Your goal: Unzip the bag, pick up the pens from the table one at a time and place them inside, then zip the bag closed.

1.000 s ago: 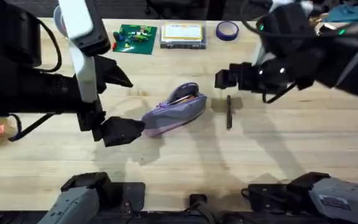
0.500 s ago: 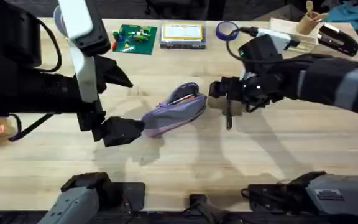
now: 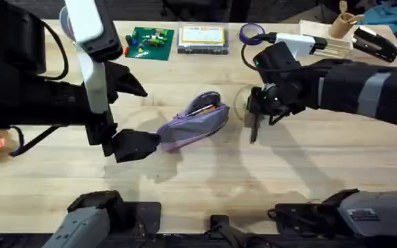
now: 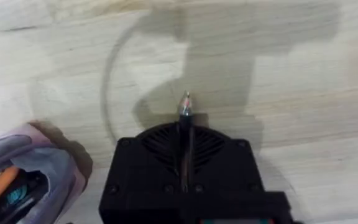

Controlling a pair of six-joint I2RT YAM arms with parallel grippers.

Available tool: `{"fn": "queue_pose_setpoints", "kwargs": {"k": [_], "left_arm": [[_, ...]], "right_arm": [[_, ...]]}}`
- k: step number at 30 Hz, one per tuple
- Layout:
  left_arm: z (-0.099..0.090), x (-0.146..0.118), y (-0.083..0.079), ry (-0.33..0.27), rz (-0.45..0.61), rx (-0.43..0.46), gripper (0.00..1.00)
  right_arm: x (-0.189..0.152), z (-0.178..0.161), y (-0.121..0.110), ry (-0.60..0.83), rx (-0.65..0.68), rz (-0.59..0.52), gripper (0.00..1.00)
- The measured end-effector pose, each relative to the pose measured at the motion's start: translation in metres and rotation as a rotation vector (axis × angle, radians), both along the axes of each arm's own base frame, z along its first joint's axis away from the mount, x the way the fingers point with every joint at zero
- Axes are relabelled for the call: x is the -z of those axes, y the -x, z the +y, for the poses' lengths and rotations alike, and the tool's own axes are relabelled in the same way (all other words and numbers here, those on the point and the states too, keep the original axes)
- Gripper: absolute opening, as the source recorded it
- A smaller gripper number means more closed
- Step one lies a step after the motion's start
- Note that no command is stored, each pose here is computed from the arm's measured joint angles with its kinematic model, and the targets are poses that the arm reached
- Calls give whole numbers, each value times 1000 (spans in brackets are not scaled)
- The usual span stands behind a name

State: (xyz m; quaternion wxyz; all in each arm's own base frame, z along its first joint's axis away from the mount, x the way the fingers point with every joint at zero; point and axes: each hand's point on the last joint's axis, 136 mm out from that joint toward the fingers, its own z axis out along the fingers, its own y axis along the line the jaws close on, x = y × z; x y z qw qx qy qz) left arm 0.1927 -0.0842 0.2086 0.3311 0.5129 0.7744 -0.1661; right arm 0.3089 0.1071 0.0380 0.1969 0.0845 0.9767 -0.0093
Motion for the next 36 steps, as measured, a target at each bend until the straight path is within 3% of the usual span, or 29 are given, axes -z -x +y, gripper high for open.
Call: {"fn": "queue_pose_setpoints", "kwargs": {"k": [9, 13, 19, 23, 26, 36], "left_arm": [[0, 0, 0, 0, 0, 0, 993], [0, 0, 0, 0, 0, 0, 993], [0, 0, 0, 0, 0, 0, 993], [0, 0, 0, 0, 0, 0, 993], [0, 0, 0, 0, 0, 0, 993], [0, 0, 0, 0, 0, 0, 994]], "right_arm": [[-3, 2, 1, 1, -9, 10, 36], [-14, 7, 1, 12, -91, 5, 32], [-94, 26, -30, -17, -244, -214, 31], [-150, 31, -37, -3, -346, -362, 31], [-170, 39, -31, 13, -491, -417, 31], [-186, 100, 11, 55, -1305, -562, 31]]}}
